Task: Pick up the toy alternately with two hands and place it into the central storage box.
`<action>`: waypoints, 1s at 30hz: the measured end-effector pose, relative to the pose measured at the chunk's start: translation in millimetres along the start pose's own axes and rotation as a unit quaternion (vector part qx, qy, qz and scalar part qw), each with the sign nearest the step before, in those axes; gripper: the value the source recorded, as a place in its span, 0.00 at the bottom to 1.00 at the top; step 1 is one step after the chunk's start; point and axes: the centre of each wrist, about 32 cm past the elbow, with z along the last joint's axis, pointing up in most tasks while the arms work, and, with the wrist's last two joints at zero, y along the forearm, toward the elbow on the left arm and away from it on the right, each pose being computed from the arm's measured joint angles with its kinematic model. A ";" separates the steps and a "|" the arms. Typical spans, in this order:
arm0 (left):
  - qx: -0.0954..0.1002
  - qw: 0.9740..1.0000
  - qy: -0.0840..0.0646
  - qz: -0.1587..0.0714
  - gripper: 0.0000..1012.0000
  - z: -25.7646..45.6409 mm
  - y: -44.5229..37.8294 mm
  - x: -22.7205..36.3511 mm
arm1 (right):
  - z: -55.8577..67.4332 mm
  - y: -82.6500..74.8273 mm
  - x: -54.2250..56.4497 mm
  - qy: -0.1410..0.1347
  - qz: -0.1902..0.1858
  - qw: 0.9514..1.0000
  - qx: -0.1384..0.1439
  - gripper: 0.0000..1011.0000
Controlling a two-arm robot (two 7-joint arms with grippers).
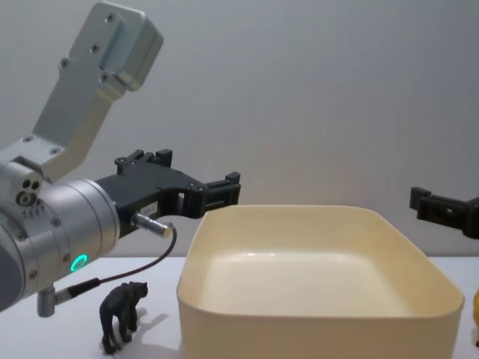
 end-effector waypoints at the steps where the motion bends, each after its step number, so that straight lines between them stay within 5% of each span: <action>1: 0.000 1.000 0.000 0.000 0.99 0.0 0.0 0.0 | 0.0 0.0 0.0 0.000 0.000 1.000 0.000 0.99; 30: 0.000 1.000 0.000 0.000 0.99 0.0 0.0 0.0 | 0.0 0.0 0.0 0.000 0.000 1.000 0.000 0.99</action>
